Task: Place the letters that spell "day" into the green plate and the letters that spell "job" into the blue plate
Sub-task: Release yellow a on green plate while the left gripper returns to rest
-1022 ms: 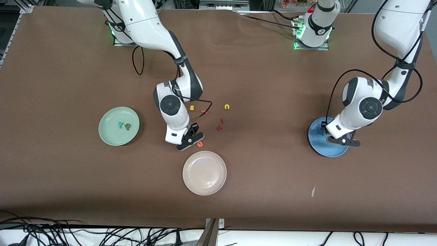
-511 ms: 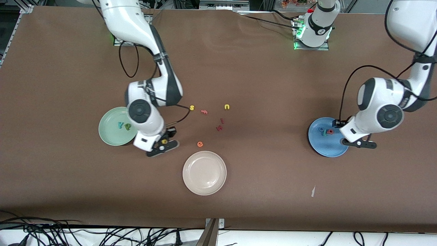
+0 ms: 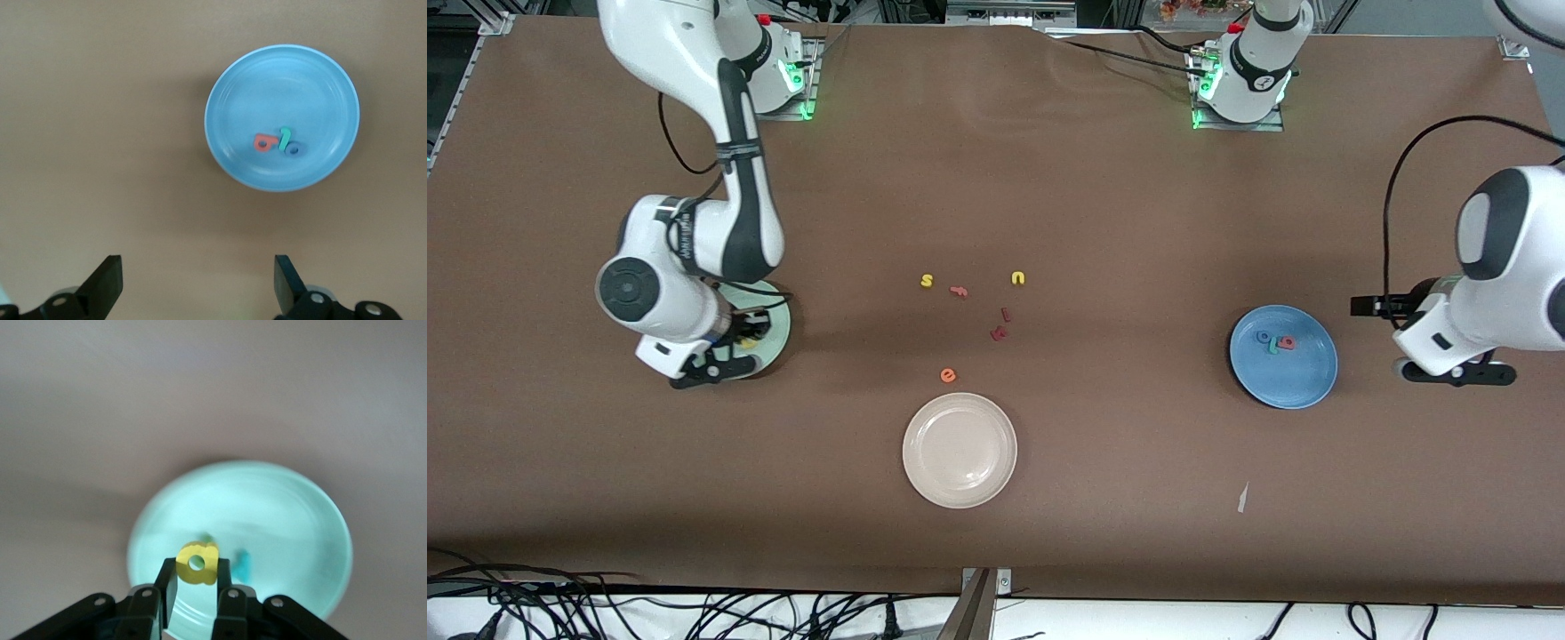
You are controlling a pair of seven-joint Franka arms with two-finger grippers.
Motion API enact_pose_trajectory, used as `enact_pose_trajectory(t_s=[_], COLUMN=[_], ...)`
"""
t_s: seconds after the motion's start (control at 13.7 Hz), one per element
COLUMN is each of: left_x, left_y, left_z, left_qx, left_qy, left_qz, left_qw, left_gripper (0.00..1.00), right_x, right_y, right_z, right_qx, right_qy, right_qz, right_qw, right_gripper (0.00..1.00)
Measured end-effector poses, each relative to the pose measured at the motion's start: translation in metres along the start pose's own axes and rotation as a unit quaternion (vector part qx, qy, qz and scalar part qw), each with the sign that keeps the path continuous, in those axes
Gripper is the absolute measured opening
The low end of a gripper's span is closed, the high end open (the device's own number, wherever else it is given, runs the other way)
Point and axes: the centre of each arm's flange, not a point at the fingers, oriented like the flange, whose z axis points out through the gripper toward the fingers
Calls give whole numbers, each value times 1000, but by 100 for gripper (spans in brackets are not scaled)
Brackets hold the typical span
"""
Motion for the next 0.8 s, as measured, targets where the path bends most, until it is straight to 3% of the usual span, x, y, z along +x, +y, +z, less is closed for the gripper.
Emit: enact_pose_trajectory(t_s=[0.29, 0.51, 0.66, 0.8], left_x=[-21, -26, -45, -82], left_y=[-6, -3, 1, -2], left_z=[-51, -68, -100, -131], left_qx=[-7, -14, -55, -68], left_qy=[-12, -1, 40, 75], left_qz=[-9, -8, -7, -14], left_qw=[1000, 1000, 998, 995], left_gripper=[100, 100, 100, 100], right_x=[-33, -43, -41, -35], right_y=[60, 76, 67, 60], right_z=[47, 74, 80, 75], right_qx=[-7, -10, -5, -2], right_qy=[-25, -35, -38, -37], right_qz=[37, 48, 44, 39], right_qw=[999, 998, 998, 999], right_gripper=[28, 28, 44, 66])
